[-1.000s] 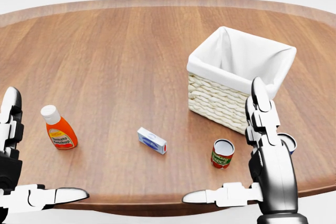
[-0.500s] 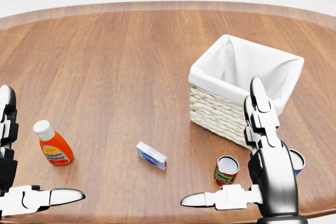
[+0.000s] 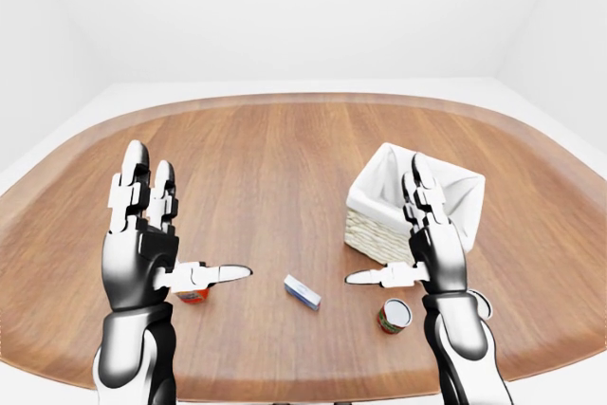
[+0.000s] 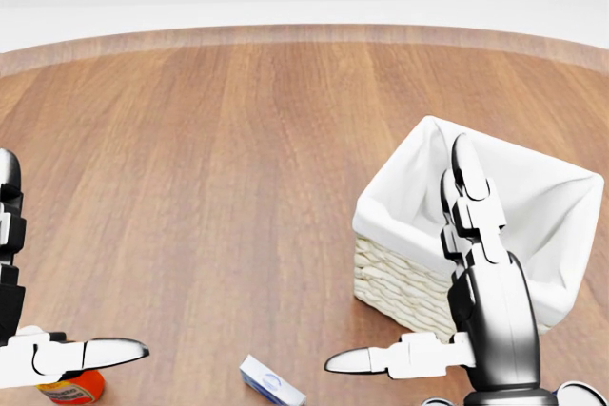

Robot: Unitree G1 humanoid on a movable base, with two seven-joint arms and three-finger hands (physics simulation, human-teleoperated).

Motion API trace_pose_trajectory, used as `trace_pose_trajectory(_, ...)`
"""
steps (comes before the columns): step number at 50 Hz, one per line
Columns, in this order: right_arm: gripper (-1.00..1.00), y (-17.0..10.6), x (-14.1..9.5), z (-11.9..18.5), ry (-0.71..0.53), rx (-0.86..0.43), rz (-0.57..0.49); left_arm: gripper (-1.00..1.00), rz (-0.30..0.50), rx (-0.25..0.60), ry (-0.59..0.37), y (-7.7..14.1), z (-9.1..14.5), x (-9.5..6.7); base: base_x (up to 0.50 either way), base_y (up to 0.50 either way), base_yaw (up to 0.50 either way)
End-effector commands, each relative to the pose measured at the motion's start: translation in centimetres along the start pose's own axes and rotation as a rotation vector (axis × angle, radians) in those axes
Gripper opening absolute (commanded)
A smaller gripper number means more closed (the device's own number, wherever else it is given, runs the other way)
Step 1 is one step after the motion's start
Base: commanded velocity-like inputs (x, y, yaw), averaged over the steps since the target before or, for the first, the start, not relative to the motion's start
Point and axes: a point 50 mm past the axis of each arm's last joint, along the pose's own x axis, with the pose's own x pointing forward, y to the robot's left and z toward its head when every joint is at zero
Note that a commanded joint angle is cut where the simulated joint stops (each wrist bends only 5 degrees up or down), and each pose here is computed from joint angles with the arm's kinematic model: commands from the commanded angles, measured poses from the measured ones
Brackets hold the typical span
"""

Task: Pick up the ketchup, and put it in the basket.

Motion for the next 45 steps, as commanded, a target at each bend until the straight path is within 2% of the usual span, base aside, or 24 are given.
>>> trace_pose_trajectory(1, 1.0, -0.4, 0.2, -0.3, 0.009, -0.014, -0.047, 1.0, 0.001, 0.004, -0.005, 0.0, 0.1, 0.0, 0.0, 0.0, 0.0)
trace_pose_trajectory(5, 1.0, -0.4, 0.2, -0.4, 0.013, -0.009, -0.047, 1.0, 0.0, 0.006, 0.016, 0.1, -0.3, -0.1, 0.0, 0.0, 0.0)
trace_pose_trajectory(10, 1.0, -0.5, 0.1, -0.5, 0.018, -0.007, -0.048, 1.0, 0.0, 0.017, -0.019, 0.1, 0.5, -0.1, 0.0, 0.0, 0.0)
trace_pose_trajectory(12, 1.0, -0.5, 0.0, -0.5, 0.02, -0.006, -0.05, 1.0, -0.001, 0.021, 0.006, 0.2, 0.0, -0.2, 0.0, 0.0, 0.0)
trace_pose_trajectory(25, 1.0, -0.6, 0.0, -0.8, 0.033, -0.006, -0.054, 1.0, 0.024, 0.077, -0.041, 1.5, 1.4, -0.5, 0.0, 0.0, 0.0)
trace_pose_trajectory(34, 1.0, -0.5, -0.1, -1.1, 0.049, -0.006, -0.05, 1.0, 0.067, 0.106, -0.001, 3.2, 0.7, -0.7, 0.0, 0.0, 0.0)
trace_pose_trajectory(45, 1.0, -0.3, -0.1, -1.3, 0.056, -0.009, -0.042, 1.0, 0.108, 0.121, 0.121, 5.0, -1.8, -1.4, 0.0, 0.0, 0.0)
